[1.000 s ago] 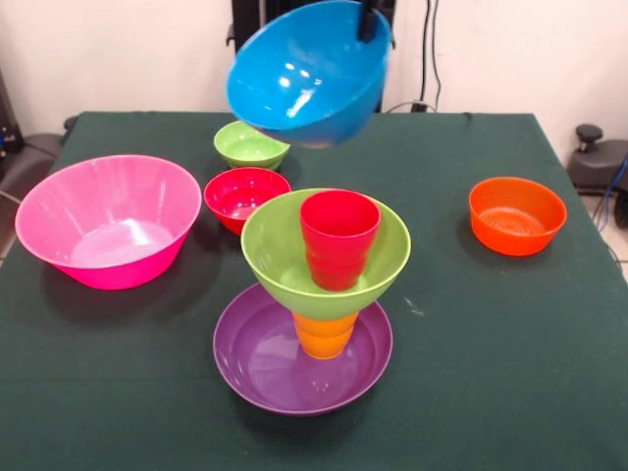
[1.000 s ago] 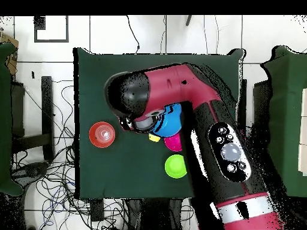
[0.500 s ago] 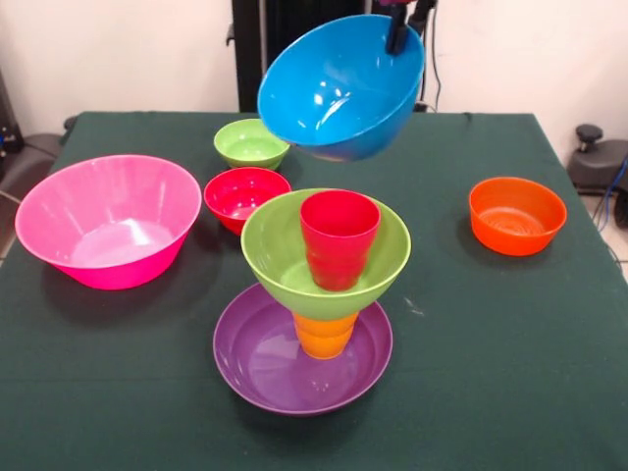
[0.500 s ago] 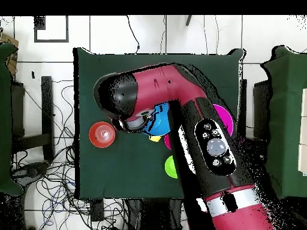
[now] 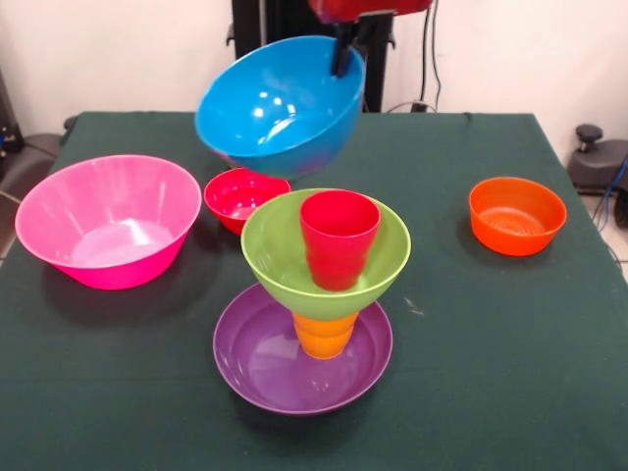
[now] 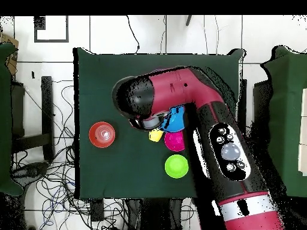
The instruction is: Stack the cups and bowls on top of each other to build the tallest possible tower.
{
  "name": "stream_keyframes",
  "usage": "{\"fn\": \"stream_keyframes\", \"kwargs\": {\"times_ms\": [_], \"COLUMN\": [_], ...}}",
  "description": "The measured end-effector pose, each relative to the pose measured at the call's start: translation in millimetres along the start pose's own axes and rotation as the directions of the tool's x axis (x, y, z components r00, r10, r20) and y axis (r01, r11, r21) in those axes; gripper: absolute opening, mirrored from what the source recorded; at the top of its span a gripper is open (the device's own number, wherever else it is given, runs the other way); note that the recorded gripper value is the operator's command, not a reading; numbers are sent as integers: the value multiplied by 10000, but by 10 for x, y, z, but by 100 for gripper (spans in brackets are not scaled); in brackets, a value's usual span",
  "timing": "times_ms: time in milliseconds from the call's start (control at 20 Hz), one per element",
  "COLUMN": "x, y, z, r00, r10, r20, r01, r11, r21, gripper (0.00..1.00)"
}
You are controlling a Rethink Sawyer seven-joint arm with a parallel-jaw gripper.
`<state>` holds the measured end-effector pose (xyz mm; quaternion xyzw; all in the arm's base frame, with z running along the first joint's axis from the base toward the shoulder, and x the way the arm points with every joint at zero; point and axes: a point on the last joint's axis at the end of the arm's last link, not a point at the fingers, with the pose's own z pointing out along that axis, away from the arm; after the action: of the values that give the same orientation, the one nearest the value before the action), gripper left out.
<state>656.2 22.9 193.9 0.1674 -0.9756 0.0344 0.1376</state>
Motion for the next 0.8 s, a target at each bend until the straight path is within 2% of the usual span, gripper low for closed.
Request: {"fn": "stream_keyframes", "kwargs": {"times_ms": [200,400,700,800], "x": [17,21,-14,-74], "y": [-174,-222,-122,-27], "z": [127,265,416,448], "r00": [9996,9995,9998,9999], "r10": [207,299,181,75], "r20": [165,125,-88,-115], "r01": [-208,-298,-183,-80], "r11": [9998,9995,9994,9991], "r21": [29,-73,-302,-410], "gripper": [0,0,0,0]}}
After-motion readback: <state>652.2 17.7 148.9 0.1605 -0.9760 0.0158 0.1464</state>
